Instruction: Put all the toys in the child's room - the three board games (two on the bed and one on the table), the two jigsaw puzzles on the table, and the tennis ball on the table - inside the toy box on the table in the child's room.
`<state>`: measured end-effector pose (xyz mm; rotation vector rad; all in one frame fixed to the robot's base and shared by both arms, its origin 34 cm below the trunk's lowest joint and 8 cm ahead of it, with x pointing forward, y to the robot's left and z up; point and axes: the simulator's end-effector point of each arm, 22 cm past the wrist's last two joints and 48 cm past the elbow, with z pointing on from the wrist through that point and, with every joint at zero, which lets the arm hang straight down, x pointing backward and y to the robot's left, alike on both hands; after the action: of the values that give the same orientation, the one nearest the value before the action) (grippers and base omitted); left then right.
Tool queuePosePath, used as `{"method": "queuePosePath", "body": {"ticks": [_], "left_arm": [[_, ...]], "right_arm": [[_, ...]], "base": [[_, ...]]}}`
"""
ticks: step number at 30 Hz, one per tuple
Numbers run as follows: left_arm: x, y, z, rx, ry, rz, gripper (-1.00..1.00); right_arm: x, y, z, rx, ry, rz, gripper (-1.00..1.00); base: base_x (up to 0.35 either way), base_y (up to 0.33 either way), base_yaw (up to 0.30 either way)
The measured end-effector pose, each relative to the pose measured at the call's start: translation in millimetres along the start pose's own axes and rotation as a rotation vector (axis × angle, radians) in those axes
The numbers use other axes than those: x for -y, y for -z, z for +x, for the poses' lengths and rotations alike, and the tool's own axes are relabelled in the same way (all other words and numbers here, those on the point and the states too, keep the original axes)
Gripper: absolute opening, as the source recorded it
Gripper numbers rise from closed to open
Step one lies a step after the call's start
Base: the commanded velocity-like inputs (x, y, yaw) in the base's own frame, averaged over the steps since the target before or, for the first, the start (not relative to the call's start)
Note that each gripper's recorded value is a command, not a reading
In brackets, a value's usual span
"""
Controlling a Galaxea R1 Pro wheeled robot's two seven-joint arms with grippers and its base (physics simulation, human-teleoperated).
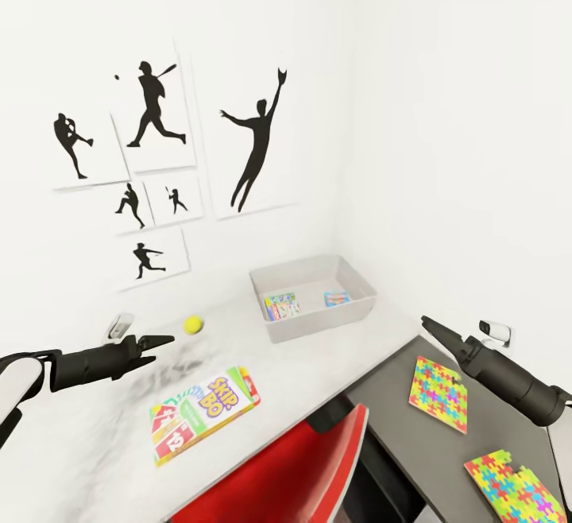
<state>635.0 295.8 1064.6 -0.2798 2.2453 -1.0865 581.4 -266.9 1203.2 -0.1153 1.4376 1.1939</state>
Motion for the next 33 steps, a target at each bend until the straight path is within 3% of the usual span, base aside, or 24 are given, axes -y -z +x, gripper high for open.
{"method": "queuePosePath", "body": {"ticks": [10, 22, 33], "left_arm": [[3.6, 2.5, -1.7, 0.006, -0.006, 0.003, 1.00], [5.4, 2.5, -0.8, 0.004, -0.008, 0.007, 1.00], [23.0, 2.6, -1.1, 0.005, -0.049, 0.031, 1.00]], "right_arm": [[-3.9, 0.1, -3.6, 0.007, 0.013, -0.005, 1.00], [-4.2, 0.5, -4.1, 0.009, 0.013, -0.004, 1.00], [-4.0, 0.6, -4.1, 0.009, 0.013, -0.004, 1.00]], "base": [[-0.283, 0.012, -0.030], [-0.031, -0.008, -0.261], [0.000, 0.000, -0.281]]}}
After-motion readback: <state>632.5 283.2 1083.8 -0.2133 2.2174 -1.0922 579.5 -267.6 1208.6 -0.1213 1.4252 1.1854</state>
